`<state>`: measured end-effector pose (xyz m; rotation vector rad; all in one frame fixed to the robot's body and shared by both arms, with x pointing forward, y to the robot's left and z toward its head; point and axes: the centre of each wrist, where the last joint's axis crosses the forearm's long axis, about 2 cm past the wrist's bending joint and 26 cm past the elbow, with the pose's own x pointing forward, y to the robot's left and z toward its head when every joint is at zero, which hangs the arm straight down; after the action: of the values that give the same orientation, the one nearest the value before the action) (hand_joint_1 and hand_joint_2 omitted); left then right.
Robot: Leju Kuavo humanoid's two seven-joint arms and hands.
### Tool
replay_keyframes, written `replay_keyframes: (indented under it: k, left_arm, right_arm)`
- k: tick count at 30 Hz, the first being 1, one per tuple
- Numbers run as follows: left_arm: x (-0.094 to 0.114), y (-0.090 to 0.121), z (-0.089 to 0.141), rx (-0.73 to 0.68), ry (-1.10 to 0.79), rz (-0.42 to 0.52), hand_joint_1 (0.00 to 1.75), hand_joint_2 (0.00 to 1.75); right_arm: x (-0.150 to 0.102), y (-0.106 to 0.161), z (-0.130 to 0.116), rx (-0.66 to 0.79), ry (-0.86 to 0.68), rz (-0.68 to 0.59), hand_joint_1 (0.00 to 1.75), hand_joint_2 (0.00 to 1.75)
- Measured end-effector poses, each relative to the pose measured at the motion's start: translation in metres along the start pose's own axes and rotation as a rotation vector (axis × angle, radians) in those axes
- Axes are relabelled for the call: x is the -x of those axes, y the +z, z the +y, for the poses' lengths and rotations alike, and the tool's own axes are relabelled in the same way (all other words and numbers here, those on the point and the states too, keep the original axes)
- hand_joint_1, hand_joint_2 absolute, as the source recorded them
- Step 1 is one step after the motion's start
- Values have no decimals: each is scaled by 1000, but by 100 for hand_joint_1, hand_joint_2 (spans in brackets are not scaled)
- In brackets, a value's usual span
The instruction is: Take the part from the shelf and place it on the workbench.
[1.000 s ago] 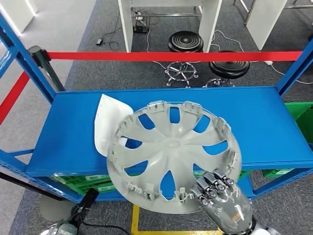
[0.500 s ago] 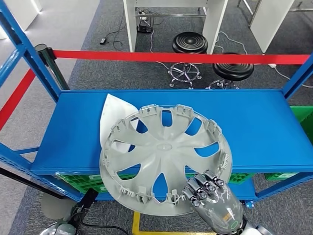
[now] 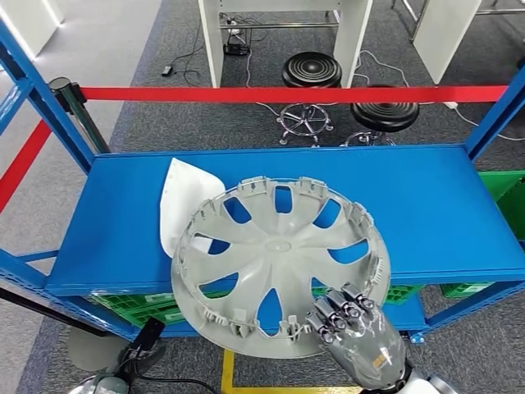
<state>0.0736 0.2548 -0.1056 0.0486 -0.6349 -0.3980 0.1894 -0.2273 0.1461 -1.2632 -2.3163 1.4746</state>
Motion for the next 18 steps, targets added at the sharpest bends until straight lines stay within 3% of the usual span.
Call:
replay_keyframes:
  k: [18]
  left_arm:
    - [0, 1, -4, -14, -2, 24, 0, 175]
  right_arm:
    - [-3, 4, 0, -14, -8, 28, 175, 175]
